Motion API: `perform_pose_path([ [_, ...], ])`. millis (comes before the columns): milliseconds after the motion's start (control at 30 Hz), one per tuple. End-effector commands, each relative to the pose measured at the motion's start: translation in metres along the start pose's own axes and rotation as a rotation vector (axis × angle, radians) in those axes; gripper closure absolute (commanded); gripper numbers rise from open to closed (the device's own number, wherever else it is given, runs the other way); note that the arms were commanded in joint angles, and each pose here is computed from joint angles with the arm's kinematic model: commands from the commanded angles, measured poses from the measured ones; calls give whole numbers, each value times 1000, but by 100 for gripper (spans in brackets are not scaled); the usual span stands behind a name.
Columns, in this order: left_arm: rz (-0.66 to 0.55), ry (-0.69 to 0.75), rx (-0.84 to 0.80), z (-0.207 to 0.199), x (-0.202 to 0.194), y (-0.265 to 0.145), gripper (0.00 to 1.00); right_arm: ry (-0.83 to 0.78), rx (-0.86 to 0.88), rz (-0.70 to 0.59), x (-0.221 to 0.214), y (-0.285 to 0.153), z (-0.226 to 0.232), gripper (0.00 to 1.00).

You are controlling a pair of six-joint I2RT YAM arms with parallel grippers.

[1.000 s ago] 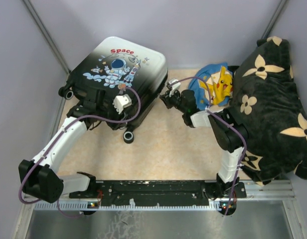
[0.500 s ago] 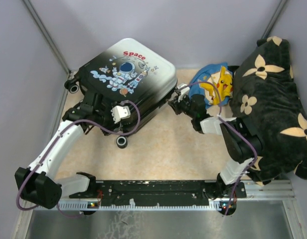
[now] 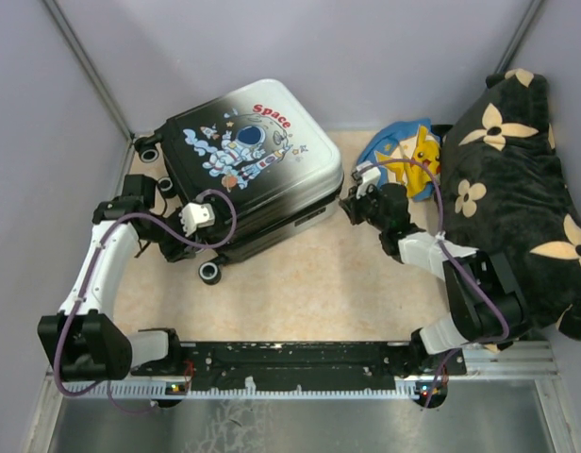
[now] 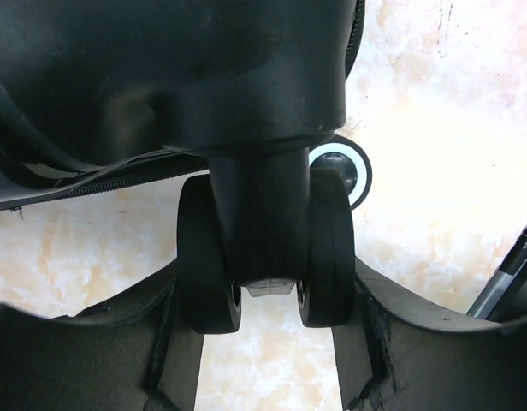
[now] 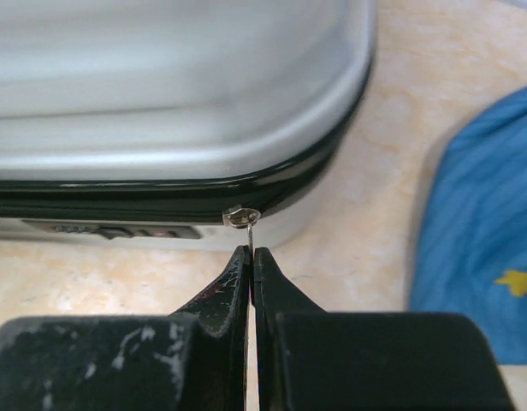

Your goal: Pack the luggage

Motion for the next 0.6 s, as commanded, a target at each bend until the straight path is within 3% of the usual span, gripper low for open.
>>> perform_pose_path([
  [0,139,58,51,19,-22,-9,100,-87,-207,-47,24,-5,-60,100],
  [233,145,93,62,29,-25,-8,100,-204,-138,-101,24,-4,-96,100],
  [567,135,88,59,33,-25,-4,100,-235,51,-201,44,41,-131,100],
])
Point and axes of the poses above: each gripper's point midway between its finger pads, its own y axis out along the fingers, its own z axis along the line the jaws close on, x = y × z, the point moved 7 cm from there along -y, back along the fingers, and after that the axes turned 8 degrees about -y, right-handed, at the moved point
